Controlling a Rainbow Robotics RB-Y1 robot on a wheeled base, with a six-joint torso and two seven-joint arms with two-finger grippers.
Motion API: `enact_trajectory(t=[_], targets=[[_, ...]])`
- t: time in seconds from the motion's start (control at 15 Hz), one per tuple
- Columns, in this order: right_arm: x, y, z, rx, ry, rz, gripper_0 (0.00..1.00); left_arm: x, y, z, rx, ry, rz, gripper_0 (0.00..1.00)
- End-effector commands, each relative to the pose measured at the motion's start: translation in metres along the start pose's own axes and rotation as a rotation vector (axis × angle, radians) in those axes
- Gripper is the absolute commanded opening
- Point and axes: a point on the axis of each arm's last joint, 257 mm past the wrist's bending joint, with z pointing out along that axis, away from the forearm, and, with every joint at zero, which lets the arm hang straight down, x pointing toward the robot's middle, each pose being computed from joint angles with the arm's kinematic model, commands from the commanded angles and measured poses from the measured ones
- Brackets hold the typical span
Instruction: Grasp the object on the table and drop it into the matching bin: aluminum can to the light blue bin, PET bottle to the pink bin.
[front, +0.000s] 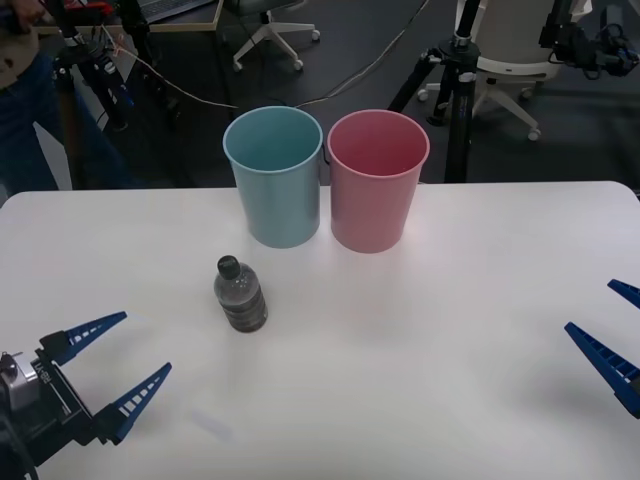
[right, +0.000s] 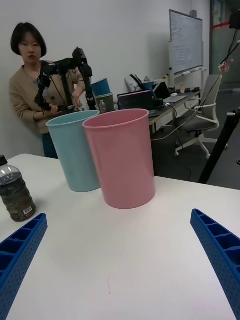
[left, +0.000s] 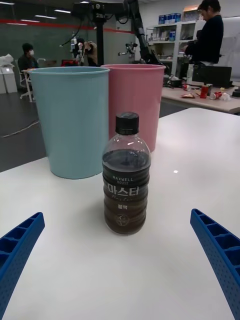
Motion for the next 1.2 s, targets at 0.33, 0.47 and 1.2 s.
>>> enact_trajectory(t=[0.33, 0.47, 1.2], targets=[[0.0, 0.0, 0.0, 0.0, 0.0, 0.0, 1.0, 0.021, -0.001, 0.019, 0.013, 0.01, -0.037, 1.0], [0.0, 0.0, 0.0, 0.0, 0.0, 0.0, 1.0, 0.024, -0.004, 0.029, 0.022, 0.019, -0.024, 1.0], [0.0, 0.0, 0.0, 0.0, 0.0, 0.0, 1.0, 0.036, -0.02, 0.08, 0.061, 0.023, -0.007, 1.0]])
